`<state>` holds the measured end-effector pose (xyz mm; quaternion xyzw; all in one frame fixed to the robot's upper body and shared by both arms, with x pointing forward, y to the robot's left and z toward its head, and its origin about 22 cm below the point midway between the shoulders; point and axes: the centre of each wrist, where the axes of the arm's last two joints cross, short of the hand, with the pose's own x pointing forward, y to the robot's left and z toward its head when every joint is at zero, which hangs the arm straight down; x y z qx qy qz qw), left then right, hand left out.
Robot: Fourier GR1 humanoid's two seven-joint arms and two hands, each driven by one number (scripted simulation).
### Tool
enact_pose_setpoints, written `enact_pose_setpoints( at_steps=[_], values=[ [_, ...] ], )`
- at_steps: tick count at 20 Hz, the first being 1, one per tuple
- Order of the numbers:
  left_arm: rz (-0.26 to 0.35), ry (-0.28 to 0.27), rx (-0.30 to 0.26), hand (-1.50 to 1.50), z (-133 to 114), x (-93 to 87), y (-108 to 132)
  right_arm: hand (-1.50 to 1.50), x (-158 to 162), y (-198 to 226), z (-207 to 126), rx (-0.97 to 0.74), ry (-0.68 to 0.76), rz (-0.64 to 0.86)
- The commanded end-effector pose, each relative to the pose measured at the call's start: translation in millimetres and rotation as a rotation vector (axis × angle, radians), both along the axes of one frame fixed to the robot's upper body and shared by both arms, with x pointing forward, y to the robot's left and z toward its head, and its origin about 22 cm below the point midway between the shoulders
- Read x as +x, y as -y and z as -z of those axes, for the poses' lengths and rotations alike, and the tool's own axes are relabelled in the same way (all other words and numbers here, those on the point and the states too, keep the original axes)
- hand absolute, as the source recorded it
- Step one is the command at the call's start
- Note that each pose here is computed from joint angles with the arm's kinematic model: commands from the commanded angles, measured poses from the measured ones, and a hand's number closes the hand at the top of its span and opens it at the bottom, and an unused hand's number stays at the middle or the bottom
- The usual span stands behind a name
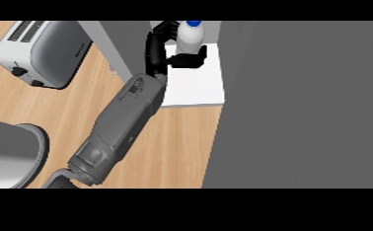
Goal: Pick up the bottled water, place it into the cabinet and close the cabinet
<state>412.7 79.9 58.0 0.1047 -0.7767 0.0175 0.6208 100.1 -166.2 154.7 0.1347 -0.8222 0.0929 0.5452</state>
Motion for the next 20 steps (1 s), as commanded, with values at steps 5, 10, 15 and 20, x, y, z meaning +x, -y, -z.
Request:
enact_pose_setpoints(
  at_steps=[5,10,15,20],
  values=[
    [-0.099,-0.060,0.124,1.50,23.9,7.4,-10.7,-1.50,-18.1,12.2,-21.4,0.023,0.025,-0.007],
    [-0.131,-0.081,0.138,1.50,17.1,15.1,-9.2,-1.50,-16.6,-0.1,-11.0,0.020,0.021,-0.038],
    [-0.155,-0.113,0.142,1.50,32.3,14.5,-29.4,-1.50,-13.8,11.4,-15.6,0.014,0.040,-0.022],
    [-0.182,-0.099,0.237,-1.50,53.7,6.6,-42.9,-1.50,-19.1,8.4,-11.6,0.012,0.033,-0.039]
  ],
)
